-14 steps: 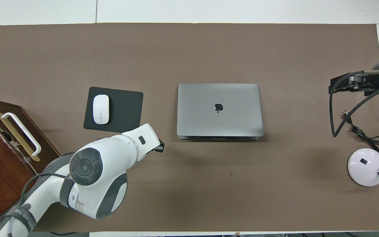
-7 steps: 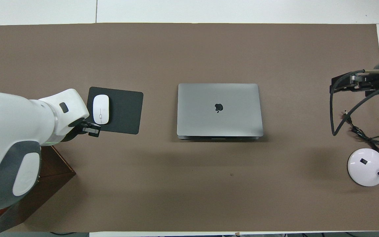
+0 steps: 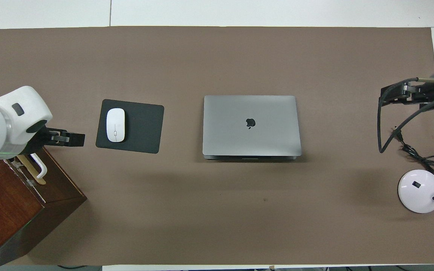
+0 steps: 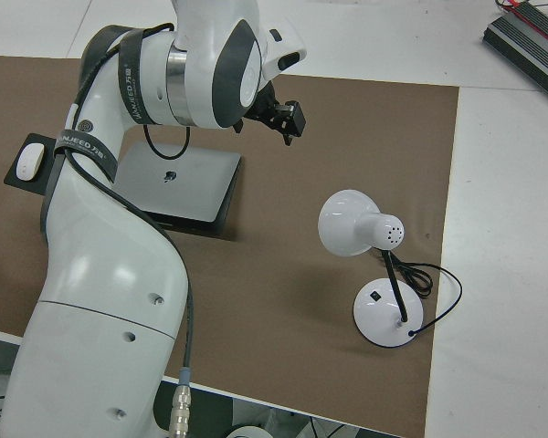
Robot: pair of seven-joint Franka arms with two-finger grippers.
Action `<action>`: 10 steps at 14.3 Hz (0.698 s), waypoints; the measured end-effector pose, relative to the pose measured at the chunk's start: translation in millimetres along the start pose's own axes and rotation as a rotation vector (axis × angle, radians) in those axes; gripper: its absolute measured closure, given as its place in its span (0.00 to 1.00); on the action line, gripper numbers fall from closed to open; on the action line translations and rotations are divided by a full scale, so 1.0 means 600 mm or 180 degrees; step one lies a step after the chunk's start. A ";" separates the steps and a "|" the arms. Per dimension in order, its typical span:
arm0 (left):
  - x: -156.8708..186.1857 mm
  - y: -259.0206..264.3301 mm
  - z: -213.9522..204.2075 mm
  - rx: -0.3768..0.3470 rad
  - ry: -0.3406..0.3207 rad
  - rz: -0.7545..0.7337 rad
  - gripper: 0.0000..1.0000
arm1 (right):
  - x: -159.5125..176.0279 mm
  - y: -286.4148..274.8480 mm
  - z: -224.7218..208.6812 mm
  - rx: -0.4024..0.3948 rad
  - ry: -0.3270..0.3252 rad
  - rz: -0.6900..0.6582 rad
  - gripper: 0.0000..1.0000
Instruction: Close laptop with both arms
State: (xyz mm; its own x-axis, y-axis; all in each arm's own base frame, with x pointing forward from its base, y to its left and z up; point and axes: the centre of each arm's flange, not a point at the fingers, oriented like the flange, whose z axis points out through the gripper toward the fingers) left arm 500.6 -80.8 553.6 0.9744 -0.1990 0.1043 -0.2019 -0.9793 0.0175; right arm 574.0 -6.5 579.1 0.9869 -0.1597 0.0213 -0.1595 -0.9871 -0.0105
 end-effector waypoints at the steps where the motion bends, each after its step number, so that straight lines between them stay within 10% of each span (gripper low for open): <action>1: 0.001 -0.022 -0.008 0.0011 0.0028 -0.0081 0.08 | 0.000 0.001 0.000 -0.0003 0.0000 0.0002 0.00; 10: 0.008 -0.133 -0.074 0.0076 0.0177 -0.0471 0.00 | 0.000 0.003 0.001 -0.0006 -0.0003 0.0008 0.00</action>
State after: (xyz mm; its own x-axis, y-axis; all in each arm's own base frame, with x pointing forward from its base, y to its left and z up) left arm 517.0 -1.6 597.1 0.9862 -0.0507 0.1573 -0.0535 -0.9985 0.0133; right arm 573.9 -8.2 578.5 0.9866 -0.1621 0.0204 -0.1620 -0.9868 -0.0088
